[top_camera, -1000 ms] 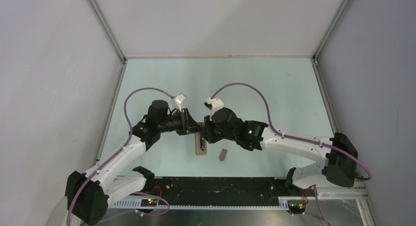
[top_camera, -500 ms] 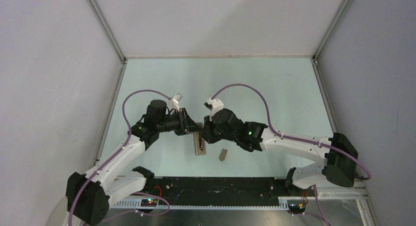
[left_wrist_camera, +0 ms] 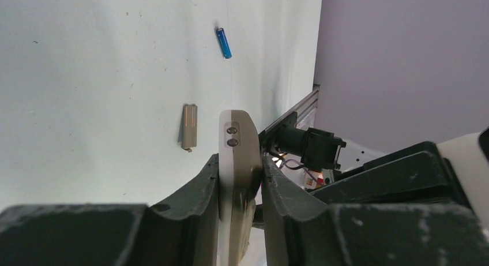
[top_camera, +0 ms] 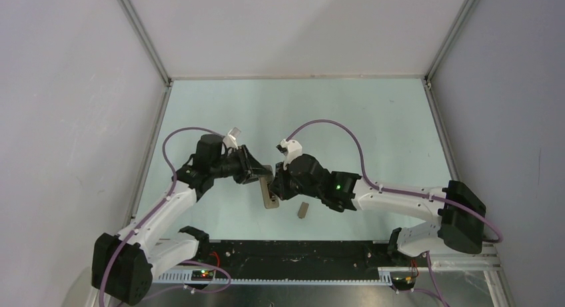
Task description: Load the batteries into the remote control
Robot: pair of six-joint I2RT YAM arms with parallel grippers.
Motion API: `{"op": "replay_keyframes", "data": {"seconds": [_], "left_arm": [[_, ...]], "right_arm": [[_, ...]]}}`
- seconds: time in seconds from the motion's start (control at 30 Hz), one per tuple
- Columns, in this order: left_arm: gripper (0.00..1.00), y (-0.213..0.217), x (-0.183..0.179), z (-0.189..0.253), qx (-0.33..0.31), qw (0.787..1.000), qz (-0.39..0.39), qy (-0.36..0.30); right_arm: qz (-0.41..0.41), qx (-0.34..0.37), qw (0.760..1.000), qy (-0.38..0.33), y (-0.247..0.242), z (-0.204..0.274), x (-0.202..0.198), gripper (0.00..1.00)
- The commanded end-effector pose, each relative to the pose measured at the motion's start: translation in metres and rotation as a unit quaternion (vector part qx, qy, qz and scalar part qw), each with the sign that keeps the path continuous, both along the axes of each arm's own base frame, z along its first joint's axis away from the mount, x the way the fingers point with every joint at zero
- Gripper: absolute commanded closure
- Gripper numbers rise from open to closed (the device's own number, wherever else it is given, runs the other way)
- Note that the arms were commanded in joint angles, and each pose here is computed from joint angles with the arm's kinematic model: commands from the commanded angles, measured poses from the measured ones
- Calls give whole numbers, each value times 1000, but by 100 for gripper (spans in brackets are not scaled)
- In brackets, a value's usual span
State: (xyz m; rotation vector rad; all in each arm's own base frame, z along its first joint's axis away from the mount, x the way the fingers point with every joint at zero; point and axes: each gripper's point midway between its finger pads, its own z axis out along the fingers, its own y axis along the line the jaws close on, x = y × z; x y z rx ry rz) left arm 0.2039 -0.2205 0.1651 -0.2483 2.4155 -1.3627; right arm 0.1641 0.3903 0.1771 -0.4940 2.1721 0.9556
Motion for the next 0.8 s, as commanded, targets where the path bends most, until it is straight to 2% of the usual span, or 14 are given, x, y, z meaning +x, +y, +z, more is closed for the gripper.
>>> {"op": "replay_keyframes", "data": {"seconds": [0.0,0.23,0.43,0.63,0.77], "left_arm": [[100,-16,6,69,-93,995,-18,-41],[100,-14,8,78,-100,994,-15,-47],[100,-14,8,70,-88,994,-21,-55],[100,-12,6,52,-69,996,-27,-47],[100,-11,6,46,-61,997,-30,-45]], "right_arm": [[25,-20,999,25,-1,-22,-19,96],[26,-10,999,22,-1,-19,-20,96],[28,46,998,12,1,16,-16,94],[46,110,993,7,0,67,-19,72],[37,124,992,1,-5,82,-13,67]]}}
